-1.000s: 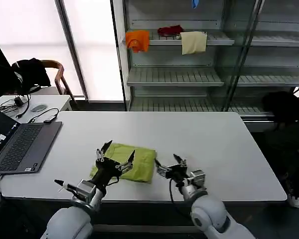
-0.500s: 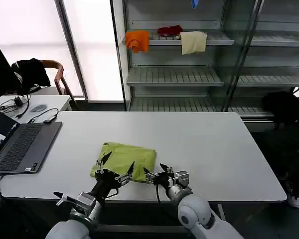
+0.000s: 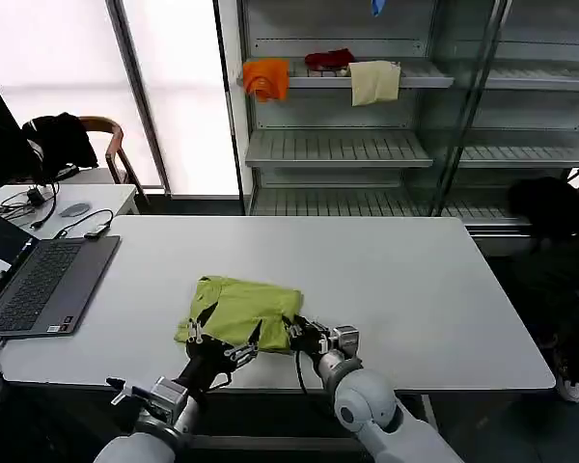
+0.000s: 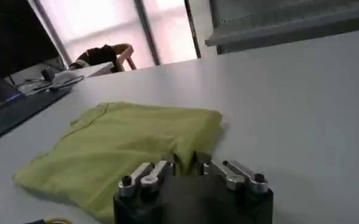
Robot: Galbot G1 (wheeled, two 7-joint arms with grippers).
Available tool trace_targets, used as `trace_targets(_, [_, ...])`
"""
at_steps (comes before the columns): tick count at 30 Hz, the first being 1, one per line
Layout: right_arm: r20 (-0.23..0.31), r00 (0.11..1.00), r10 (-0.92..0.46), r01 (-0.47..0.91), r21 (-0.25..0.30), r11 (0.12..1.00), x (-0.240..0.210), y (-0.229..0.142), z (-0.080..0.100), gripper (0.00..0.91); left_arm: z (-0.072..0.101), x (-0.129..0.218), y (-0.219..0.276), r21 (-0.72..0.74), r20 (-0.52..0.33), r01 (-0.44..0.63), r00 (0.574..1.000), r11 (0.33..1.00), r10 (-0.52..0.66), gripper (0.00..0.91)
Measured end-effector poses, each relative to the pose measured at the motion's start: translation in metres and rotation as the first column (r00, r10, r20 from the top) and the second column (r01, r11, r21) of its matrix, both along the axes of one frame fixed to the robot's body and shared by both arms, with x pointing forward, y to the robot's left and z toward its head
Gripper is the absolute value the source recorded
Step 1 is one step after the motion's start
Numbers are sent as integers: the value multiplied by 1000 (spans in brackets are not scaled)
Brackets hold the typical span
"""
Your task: Fold and organize the clothes.
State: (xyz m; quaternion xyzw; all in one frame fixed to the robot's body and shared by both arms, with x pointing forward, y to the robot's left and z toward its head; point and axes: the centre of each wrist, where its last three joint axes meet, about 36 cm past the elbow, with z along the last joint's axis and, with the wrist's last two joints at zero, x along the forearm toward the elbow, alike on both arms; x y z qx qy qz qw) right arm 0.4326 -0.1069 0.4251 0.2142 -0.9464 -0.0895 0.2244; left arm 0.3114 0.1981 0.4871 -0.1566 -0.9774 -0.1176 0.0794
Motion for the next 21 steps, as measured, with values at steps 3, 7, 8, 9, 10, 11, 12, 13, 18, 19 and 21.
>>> trace_targets(3, [2,1000,-1,1,5,1000,3,2,0,0,0,-2,-1,-3,-3,5,1000,1000,-5,907])
trace_targets(7, [11,1000,-5,4,8,1000,5,2,1,0,2,-4,-1,-6,-3,6,1000,1000,-6,907])
trace_targets(8, [14,1000,-8,8,8,1000,5,2,2,0,2,-4,-1,-8,-4,6,1000,1000,-6,907])
trace_targets(9, [18,1000,-12,12,9,1000,6,1,2,0,2,-5,-1,-10,-4,7,1000,1000,-7,907])
trace_targets(10, [23,1000,-16,16,9,1000,6,0,4,0,3,-5,-1,-10,-5,7,1000,1000,-7,907])
trace_targets(11, [29,999,-19,19,11,1000,7,-2,6,0,3,-6,-1,-12,-6,7,1000,1000,-7,907])
trace_targets(12, [35,999,-23,23,12,1000,7,-4,8,0,3,-6,-1,-13,-6,7,1000,1000,-7,907])
trace_targets(13, [43,999,-28,28,14,1000,8,-7,11,0,3,-6,-1,-14,-5,7,1000,1000,-7,907])
trace_targets(18, [66,996,-63,63,6,998,12,-29,19,0,4,-8,-2,-22,-6,9,1000,1000,-9,907])
trace_targets(19, [70,995,-72,72,4,997,13,-35,20,0,4,-8,-2,-23,-7,9,1000,1000,-9,907])
trace_targets(21, [77,993,-92,92,-6,996,15,-49,21,0,4,-8,-2,-26,-9,8,1000,1000,-9,907])
